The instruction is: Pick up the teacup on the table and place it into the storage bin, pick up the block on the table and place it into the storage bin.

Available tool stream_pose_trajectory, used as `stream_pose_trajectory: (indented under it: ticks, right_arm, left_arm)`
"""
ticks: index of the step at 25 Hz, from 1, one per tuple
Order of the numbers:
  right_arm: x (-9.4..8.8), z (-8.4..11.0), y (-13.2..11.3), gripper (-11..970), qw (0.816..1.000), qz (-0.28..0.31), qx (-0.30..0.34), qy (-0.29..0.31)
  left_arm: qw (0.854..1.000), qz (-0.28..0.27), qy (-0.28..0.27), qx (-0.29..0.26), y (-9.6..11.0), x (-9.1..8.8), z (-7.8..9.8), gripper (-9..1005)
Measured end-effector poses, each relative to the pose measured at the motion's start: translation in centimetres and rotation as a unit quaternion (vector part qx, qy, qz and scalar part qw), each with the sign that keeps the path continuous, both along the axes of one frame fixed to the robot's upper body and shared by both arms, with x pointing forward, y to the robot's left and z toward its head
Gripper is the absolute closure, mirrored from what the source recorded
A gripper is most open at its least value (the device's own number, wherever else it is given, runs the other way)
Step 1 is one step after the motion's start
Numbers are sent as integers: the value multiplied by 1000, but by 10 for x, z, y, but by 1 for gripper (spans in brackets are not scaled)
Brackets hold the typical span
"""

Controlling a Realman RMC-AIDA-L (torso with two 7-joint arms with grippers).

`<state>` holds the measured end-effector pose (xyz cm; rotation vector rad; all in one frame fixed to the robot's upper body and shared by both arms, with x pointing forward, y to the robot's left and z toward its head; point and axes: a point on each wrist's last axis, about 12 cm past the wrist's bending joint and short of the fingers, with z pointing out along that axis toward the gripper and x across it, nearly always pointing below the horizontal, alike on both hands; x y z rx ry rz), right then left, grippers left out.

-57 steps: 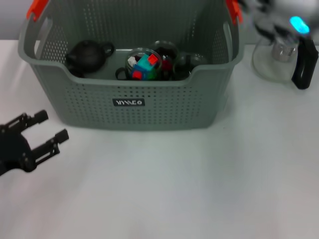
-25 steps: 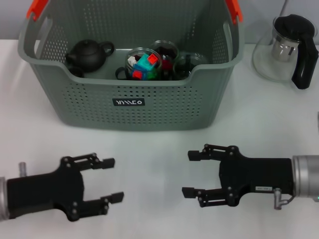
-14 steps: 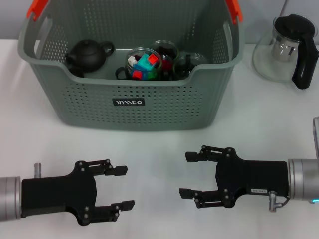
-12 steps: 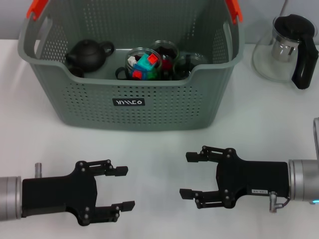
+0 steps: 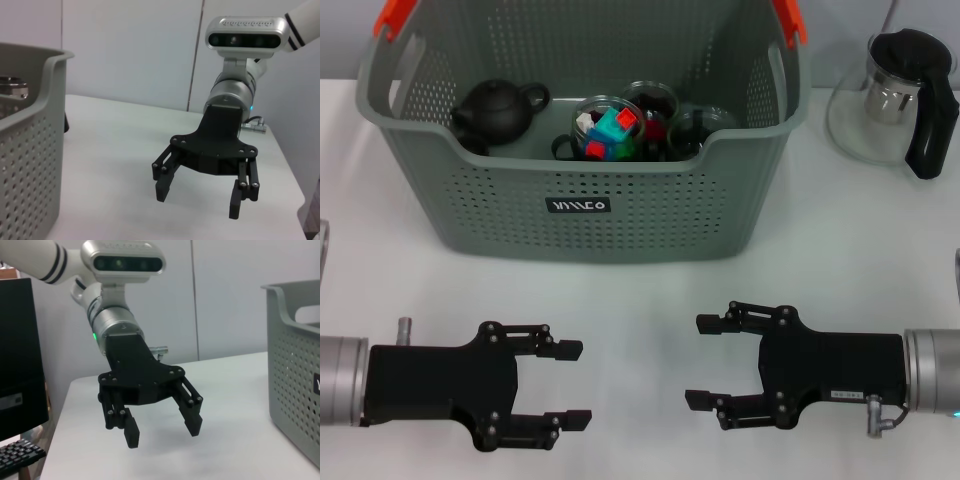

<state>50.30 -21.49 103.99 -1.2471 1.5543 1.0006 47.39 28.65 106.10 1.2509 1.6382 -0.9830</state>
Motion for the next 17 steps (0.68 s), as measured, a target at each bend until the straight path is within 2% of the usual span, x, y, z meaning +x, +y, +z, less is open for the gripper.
stream_pose_trajectory:
  ticks: [17]
  right_arm:
    - [1,1,-1,175,1000,-10,6,-12]
  left_arm:
    - [1000,-3,-7,-3,1,5,5,294]
